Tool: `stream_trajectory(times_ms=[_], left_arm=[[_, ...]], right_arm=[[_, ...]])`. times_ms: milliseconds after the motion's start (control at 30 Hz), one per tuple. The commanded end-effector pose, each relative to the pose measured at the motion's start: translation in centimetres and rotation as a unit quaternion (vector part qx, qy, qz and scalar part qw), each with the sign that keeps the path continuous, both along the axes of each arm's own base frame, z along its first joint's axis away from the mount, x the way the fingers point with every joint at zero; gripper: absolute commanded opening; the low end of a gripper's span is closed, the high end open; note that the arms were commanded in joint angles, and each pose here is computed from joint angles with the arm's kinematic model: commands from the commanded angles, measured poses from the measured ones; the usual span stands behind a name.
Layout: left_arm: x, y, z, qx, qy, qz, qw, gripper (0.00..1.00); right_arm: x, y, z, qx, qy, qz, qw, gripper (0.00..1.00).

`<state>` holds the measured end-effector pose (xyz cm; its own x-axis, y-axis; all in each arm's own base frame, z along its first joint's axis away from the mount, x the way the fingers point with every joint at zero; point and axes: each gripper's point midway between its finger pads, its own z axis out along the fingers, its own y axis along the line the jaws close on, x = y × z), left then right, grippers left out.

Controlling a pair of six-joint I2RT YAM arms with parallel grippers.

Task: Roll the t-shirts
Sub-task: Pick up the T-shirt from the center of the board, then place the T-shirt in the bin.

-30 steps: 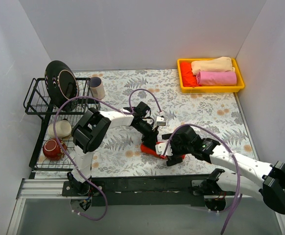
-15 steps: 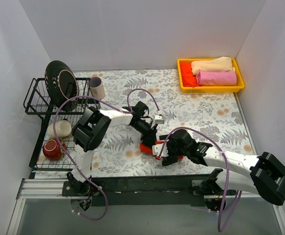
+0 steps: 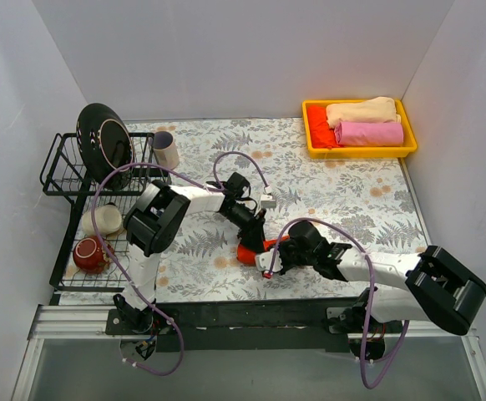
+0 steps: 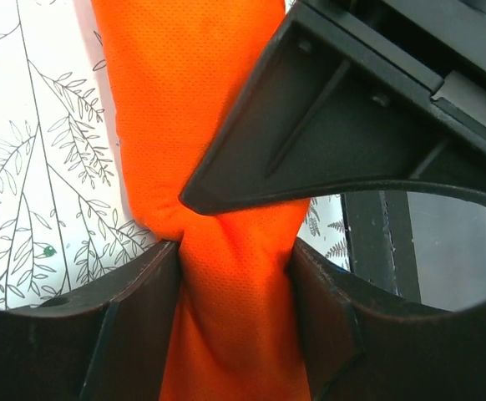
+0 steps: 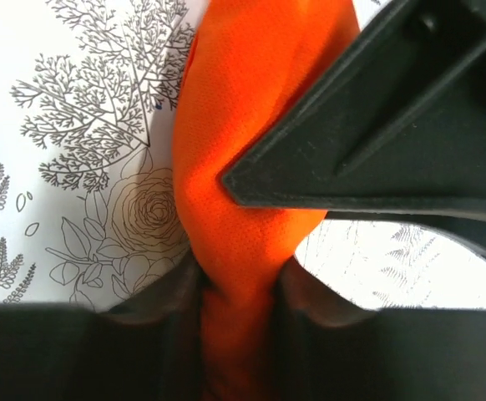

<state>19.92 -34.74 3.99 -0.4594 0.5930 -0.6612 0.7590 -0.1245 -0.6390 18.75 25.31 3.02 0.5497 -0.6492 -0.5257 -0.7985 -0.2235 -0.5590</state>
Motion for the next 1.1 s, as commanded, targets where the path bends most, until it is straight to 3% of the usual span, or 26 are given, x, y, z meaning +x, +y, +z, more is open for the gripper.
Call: stream_trajectory(times_ms=[0,33,167,267,367,533,733,933,1033,1067], left_arm=[[1.3,0.0,-0.3,0.021,-0.032,0.010,0.999,0.54],[3.2,-0.3,0.7,0.018,-0.054,0.026,0.998,0.54],[12.1,-0.4,7.6,0.012,-0.199,0.116,0.973,0.60],[17.6,0.6,14.7,-0.019,-0.274,0.186,0.943,0.63],[20.1,2.1,19.5,-0.040,-0.334,0.215,0.917,0.65],[20.7,5.4,23.5,-0.039,-0.383,0.251,0.888,0.66],[17.7,7.4,23.8,-0.030,-0.392,0.253,0.884,0.68],[15.4,8.3,23.8,-0.029,-0.388,0.243,0.888,0.68],[14.9,8.3,23.7,-0.033,-0.386,0.235,0.891,0.68],[14.9,8.3,23.5,-0.030,-0.383,0.235,0.893,0.68]], right_arm=[[-4.6,-2.5,-3.9,-0.083,0.111,0.050,0.989,0.06],[-4.8,-2.4,-3.6,-0.083,0.123,0.051,0.988,0.01],[-3.4,-2.5,-1.1,-0.073,0.156,0.023,0.985,0.01],[-1.5,-2.8,1.6,-0.064,0.133,0.009,0.989,0.01],[0.5,-3.5,4.1,-0.064,0.091,0.004,0.994,0.01],[3.1,-5.0,6.6,-0.071,0.051,-0.024,0.996,0.01],[8.1,-7.1,8.6,-0.074,-0.002,-0.098,0.992,0.01],[19.2,-12.5,14.7,-0.018,-0.068,-0.238,0.969,0.01],[24.1,-14.2,17.2,0.005,-0.099,-0.266,0.959,0.01],[25.8,-15.8,16.3,0.000,-0.093,-0.287,0.953,0.01]])
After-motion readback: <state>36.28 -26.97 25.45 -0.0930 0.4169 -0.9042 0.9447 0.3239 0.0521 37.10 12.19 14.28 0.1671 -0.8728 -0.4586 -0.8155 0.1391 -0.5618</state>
